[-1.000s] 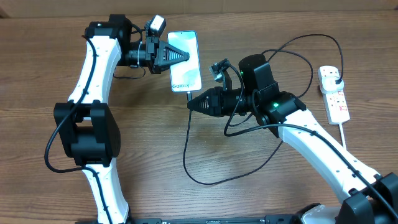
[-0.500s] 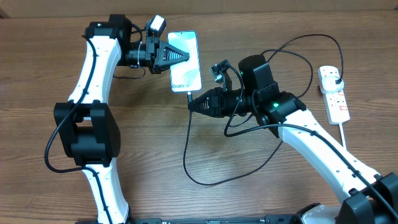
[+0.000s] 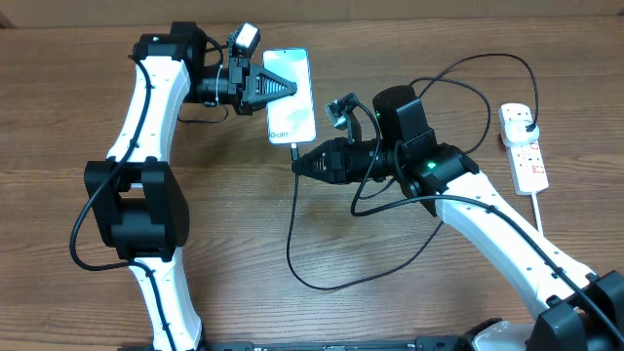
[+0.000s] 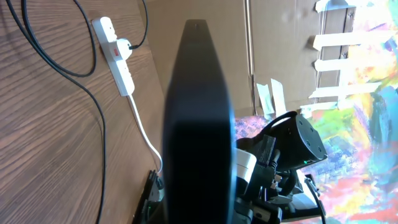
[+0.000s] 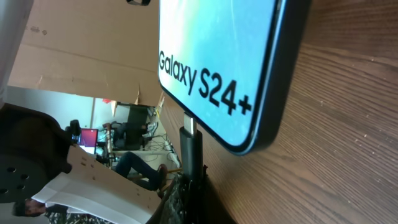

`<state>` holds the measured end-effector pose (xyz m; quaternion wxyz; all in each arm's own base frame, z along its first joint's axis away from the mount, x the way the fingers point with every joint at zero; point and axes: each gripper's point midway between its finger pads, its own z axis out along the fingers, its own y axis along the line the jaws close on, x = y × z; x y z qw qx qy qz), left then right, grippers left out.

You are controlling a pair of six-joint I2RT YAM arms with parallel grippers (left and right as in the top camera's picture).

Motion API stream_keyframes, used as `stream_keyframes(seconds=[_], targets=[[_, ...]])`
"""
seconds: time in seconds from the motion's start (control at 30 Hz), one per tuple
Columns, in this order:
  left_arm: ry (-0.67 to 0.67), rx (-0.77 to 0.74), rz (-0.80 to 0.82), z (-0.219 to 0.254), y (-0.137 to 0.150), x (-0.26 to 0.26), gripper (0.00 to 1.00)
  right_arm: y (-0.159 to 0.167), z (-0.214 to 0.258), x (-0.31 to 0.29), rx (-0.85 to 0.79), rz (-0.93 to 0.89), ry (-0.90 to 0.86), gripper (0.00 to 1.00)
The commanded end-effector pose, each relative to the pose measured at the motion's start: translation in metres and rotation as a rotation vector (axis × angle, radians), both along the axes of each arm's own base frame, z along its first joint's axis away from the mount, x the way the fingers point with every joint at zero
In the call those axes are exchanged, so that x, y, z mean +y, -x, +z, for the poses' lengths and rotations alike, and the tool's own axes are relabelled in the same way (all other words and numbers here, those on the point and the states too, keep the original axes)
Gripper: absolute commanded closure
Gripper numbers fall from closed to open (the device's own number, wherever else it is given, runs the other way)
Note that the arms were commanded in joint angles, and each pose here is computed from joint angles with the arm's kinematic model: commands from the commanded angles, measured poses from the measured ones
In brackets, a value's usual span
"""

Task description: Plug charger to phone and switch on socket

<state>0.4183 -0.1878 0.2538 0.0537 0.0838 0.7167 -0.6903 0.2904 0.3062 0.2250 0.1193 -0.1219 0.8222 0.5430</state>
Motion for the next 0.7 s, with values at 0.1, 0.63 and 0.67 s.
stream_keyframes(seconds=[0.1,0.63,0.67], targets=[[0.032,-0.017,-0.009,0.014,0.002,-0.004,0.96,0.003,0.006,0.001,-0.027,0.012,-0.009,0.96],[0.022,0.012,-0.040,0.012,0.008,-0.017,0.96,0.002,0.004,0.000,-0.024,0.001,0.000,0.96],[0.013,0.012,-0.043,0.010,0.009,-0.018,0.96,0.002,0.004,0.000,-0.025,0.001,0.000,0.96]])
